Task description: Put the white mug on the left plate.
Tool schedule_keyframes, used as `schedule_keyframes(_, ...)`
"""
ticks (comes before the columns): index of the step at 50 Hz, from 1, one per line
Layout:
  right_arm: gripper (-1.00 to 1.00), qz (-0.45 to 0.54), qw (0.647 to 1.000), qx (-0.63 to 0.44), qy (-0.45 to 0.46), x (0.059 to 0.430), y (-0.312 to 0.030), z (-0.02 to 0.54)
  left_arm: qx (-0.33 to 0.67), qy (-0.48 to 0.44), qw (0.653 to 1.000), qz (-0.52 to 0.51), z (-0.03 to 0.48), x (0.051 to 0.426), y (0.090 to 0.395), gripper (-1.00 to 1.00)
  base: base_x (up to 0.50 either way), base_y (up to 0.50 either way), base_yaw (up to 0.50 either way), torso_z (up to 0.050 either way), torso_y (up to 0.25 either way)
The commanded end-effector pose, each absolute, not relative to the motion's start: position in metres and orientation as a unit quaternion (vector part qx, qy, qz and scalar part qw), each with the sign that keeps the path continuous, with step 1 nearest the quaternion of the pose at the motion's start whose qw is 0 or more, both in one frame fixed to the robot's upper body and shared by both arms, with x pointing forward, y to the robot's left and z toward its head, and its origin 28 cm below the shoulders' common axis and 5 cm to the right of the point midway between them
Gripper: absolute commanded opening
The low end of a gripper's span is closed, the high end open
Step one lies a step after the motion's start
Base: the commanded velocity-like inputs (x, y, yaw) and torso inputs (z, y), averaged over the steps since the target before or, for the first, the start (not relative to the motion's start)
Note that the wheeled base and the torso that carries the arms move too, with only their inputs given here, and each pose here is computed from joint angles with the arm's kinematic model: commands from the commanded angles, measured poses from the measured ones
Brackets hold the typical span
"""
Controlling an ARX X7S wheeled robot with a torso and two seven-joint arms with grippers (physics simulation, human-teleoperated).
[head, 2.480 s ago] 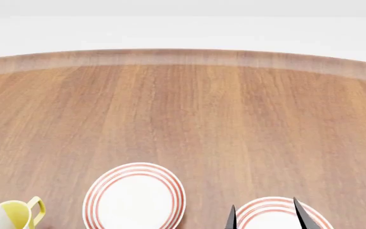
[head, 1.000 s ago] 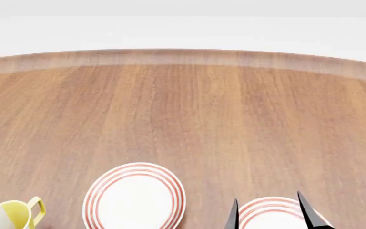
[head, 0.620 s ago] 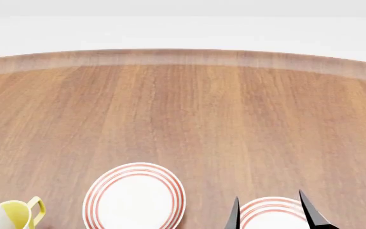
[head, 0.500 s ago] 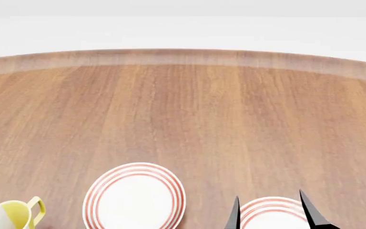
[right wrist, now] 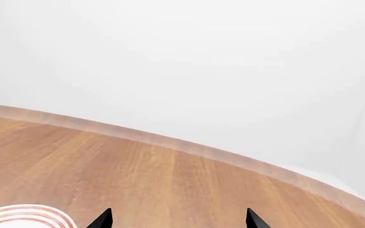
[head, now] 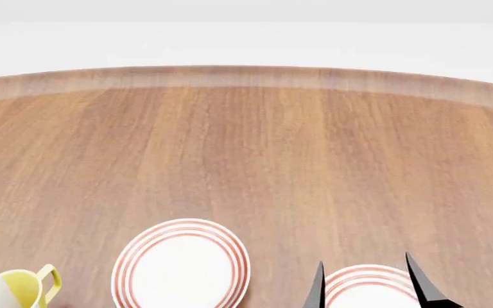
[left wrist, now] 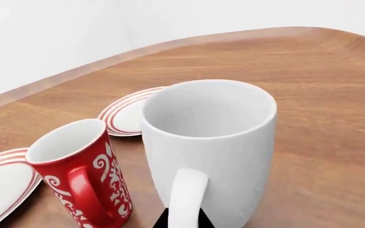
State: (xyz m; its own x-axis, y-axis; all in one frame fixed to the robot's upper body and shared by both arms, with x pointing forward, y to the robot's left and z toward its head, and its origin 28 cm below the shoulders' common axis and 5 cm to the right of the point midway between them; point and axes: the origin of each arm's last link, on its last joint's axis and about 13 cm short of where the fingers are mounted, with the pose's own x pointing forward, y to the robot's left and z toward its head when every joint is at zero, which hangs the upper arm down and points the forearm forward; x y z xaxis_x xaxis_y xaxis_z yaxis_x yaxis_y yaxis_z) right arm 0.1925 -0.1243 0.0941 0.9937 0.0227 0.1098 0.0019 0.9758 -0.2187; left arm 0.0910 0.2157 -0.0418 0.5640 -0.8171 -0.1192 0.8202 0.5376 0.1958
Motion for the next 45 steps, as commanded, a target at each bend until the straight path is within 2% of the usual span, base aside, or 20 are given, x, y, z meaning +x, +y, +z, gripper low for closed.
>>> schedule_keyframes(1,1.0,0.005,0.993,-0.109,-0.056,0.193,-0.124,0.093,0.106,-0.039,0.891,-0.44,-0.018,0.067,0.226,-1.0,0.0,0.0,0.0,0.0,0.01)
schedule_keyframes(25,1.0,0.002,0.992,-0.107,-0.059,0.192,-0.125,0.096,0.113,-0.076,0.913,-0.384,-0.003,0.051,0.245,-1.0,0.0,0.0,0.0,0.0,0.0)
schedule_keyframes(41,1.0,-0.002,0.993,-0.104,-0.058,0.193,-0.127,0.094,0.049,-0.163,0.943,-0.287,0.033,0.07,0.249,-1.0,0.0,0.0,0.0,0.0,0.0)
schedule_keyframes(45,1.0,-0.001,0.993,-0.103,-0.058,0.193,-0.127,0.094,0.037,-0.159,0.948,-0.273,0.037,0.076,0.248,-1.0,0.0,0.0,0.0,0.0,0.0)
